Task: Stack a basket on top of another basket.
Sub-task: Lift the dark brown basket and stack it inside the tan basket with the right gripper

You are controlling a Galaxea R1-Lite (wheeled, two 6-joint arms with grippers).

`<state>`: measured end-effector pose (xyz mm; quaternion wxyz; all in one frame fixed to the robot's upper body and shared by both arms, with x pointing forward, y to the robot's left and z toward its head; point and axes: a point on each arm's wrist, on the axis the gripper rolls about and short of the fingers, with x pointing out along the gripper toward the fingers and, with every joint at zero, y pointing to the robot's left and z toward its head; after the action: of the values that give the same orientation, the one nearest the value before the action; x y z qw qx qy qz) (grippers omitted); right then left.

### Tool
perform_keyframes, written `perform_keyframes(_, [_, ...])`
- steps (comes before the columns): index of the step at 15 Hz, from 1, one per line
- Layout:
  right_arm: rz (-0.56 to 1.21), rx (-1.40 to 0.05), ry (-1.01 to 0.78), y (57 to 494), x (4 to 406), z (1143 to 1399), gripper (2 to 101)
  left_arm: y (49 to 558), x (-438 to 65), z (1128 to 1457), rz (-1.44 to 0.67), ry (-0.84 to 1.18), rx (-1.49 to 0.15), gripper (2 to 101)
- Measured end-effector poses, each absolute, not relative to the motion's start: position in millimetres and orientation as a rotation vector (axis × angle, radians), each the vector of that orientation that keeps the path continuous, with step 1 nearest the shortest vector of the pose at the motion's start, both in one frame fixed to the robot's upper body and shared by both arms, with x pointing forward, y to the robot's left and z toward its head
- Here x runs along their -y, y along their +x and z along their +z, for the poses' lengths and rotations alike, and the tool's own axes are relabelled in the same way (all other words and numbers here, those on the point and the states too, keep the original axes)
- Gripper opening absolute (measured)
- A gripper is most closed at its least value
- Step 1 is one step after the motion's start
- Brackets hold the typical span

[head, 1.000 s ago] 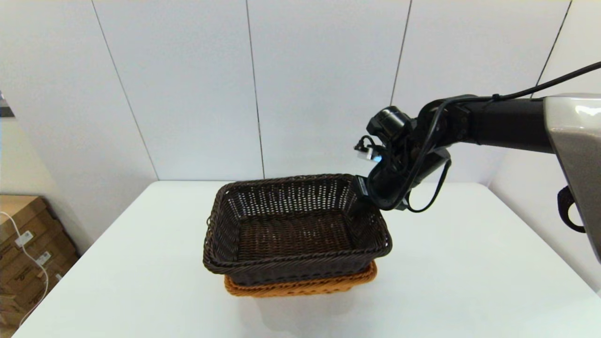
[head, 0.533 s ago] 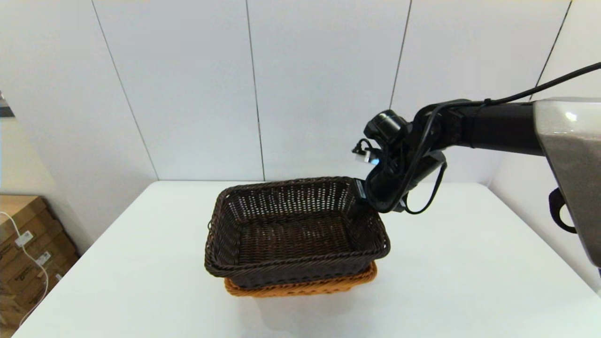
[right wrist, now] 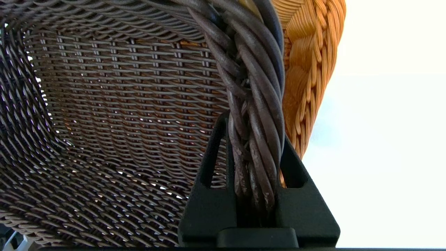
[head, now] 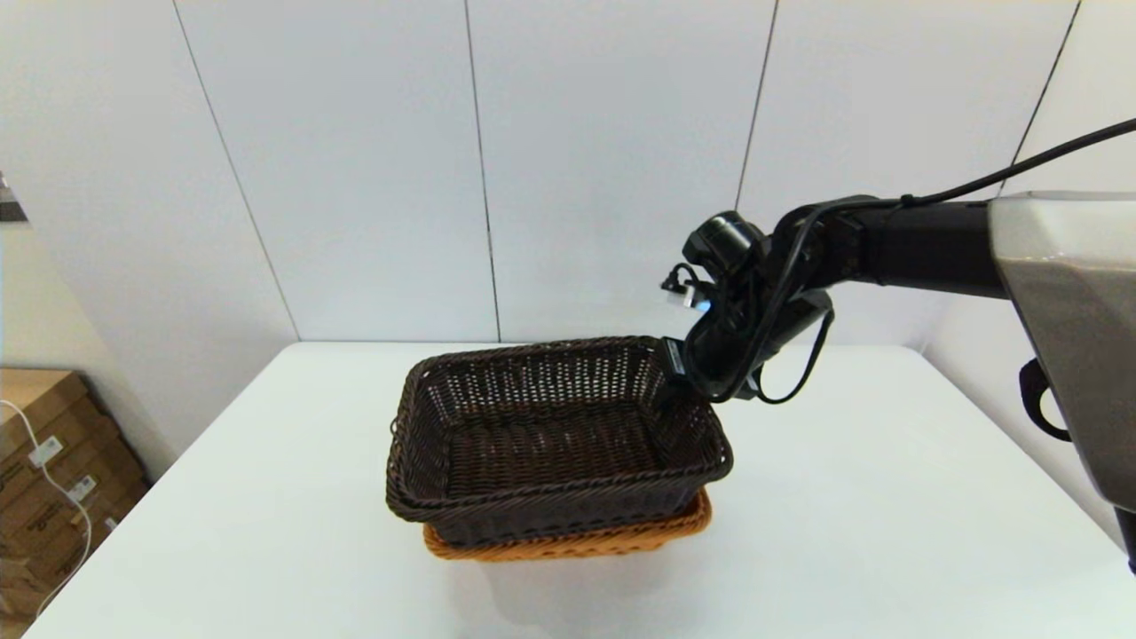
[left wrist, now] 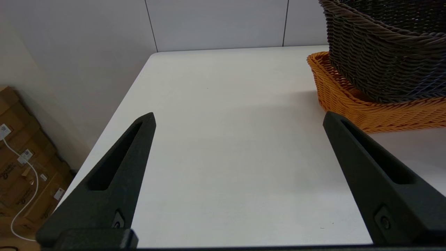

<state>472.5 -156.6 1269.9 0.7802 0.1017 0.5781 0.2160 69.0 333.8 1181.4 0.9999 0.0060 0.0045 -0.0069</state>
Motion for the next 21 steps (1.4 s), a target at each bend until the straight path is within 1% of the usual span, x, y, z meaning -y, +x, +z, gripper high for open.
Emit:
perform_keyframes(2, [0.472,-1.229,0.223,474.3,155.8,1271.0,15.6,69.0,-333.8,1181.4,-0.014,0.012,-0.009,97.8])
perform_keyframes(13, [0.474,-1.212,0.227,473.7,155.9,1275.0,15.6,69.0,-333.8,1181.4,-0.014,0.013,-0.009,97.8])
perform_keyframes(15, [0.478,-1.189,0.232,475.8,155.0,1276.0,15.6,69.0,-333.8,1181.4,-0.014,0.012,-0.009,97.8])
perform_keyframes(21, [0.471,-1.178,0.226,478.9,154.1,1272.7,15.6,69.0,-333.8,1181.4,-0.014,0.012,-0.009,97.8])
